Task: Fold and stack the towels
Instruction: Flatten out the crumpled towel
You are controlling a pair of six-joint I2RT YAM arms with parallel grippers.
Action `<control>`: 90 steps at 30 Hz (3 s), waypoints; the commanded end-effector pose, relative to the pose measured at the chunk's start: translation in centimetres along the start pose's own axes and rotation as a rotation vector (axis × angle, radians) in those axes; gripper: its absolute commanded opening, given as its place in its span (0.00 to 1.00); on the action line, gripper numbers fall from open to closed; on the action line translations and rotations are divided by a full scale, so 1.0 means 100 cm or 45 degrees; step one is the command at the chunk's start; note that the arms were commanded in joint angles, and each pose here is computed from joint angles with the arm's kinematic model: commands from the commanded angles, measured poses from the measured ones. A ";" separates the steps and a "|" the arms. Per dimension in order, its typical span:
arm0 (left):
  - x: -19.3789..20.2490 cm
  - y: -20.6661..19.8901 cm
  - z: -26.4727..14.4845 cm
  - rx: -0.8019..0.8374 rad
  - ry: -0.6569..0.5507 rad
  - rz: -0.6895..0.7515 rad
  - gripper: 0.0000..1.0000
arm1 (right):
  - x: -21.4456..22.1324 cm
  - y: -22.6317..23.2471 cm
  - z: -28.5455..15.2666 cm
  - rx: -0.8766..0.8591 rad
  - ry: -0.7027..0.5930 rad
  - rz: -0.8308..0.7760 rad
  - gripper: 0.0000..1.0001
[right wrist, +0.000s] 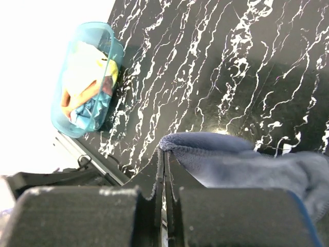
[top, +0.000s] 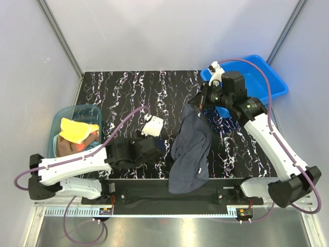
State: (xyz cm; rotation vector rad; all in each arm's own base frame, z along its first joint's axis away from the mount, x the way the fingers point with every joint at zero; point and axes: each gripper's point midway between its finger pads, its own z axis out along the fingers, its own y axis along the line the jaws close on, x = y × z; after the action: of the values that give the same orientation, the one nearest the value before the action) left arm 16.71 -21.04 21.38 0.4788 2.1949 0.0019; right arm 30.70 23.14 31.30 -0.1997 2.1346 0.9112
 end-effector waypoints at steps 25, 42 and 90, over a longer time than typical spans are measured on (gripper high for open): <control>-0.050 -0.110 0.151 0.626 -0.100 0.038 0.58 | 0.162 -0.217 -0.009 0.877 0.163 0.522 0.00; -0.033 -0.130 0.219 0.809 -0.026 0.164 0.49 | 0.153 -0.215 -0.005 0.809 0.179 0.492 0.00; -0.047 -0.117 0.268 0.817 -0.071 0.160 0.31 | 0.141 -0.205 -0.013 0.767 0.171 0.428 0.00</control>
State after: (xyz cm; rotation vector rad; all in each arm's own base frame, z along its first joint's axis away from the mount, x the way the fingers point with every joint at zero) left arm 33.80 -36.04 3.73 0.9604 2.1939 -0.6072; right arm 27.99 9.50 8.41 0.4488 2.5600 0.3859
